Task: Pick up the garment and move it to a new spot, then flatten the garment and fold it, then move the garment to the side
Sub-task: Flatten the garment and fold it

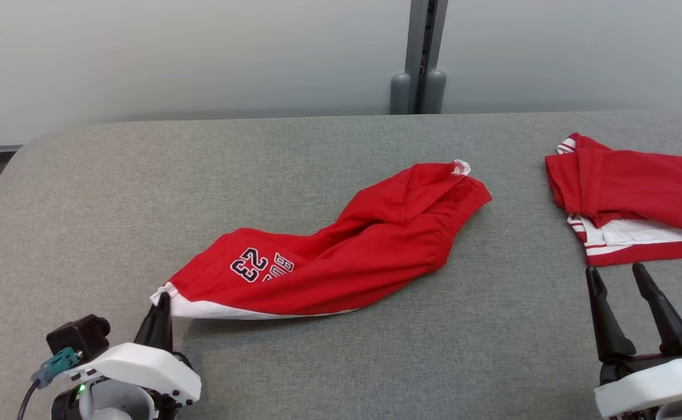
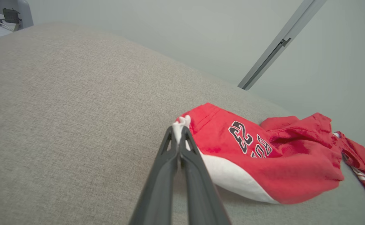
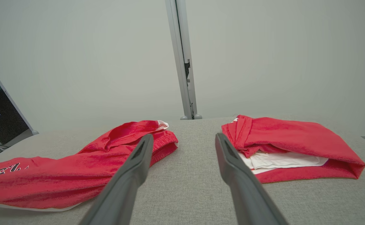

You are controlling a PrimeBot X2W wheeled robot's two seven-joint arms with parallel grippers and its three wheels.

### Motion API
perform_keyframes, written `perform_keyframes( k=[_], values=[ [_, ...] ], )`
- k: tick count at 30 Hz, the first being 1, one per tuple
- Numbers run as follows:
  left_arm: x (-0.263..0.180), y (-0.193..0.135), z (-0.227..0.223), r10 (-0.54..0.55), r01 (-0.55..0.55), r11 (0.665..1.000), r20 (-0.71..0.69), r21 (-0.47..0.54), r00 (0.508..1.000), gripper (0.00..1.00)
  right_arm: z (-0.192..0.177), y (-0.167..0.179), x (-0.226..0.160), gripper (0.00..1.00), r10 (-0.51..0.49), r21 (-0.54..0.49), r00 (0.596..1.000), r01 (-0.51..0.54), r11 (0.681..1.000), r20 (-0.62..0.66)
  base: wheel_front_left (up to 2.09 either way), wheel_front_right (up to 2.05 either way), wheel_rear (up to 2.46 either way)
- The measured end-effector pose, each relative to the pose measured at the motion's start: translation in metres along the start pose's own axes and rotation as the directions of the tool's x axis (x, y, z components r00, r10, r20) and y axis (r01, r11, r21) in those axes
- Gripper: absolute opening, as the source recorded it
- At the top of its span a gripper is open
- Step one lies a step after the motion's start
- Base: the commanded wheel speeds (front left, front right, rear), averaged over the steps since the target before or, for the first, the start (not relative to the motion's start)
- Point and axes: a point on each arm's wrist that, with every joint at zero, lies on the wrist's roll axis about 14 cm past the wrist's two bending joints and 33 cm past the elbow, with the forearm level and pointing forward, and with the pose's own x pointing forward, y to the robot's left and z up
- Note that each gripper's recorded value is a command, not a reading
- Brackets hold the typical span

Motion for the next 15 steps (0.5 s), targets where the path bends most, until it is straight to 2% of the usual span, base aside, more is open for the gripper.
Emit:
perform_keyframes(
  k=[4, 5, 6, 9, 15],
  values=[
    [-0.004, 0.019, 0.005, 0.069, -0.07, 0.998, 0.044, 0.003, 0.997, 0.0, 0.004, -0.002, 0.003, 1.0, 0.0, -0.009, 1.0, 0.0, 1.0, 0.007, 0.0, 0.0, 0.0],
    [-0.006, 0.022, 0.005, 0.077, -0.077, 0.997, 0.045, 0.01, 0.996, 0.12, 0.006, -0.002, 0.003, 1.0, 0.001, -0.01, 1.0, -0.001, 1.0, 0.01, 0.0, 0.0, 0.0],
    [-0.007, 0.022, 0.002, 0.073, -0.074, 0.997, 0.039, 0.02, 0.997, 0.98, 0.006, -0.001, 0.003, 1.0, 0.004, -0.012, 1.0, -0.004, 1.0, 0.006, 0.0, 0.0, 0.0],
    [-0.009, 0.016, -0.009, 0.045, -0.045, 0.999, -0.002, 0.025, 0.999, 1.0, 0.004, 0.005, 0.004, 1.0, 0.022, -0.01, 1.0, -0.022, 1.0, -0.004, 0.0, 0.0, 0.0],
    [-0.013, -0.002, 0.011, -0.033, 0.025, 0.996, 0.095, 0.085, 0.995, 1.0, -0.007, 0.015, 0.002, 1.0, 0.045, 0.009, 0.998, -0.045, 0.999, -0.041, 0.0, 0.0, 0.0]
  ],
)
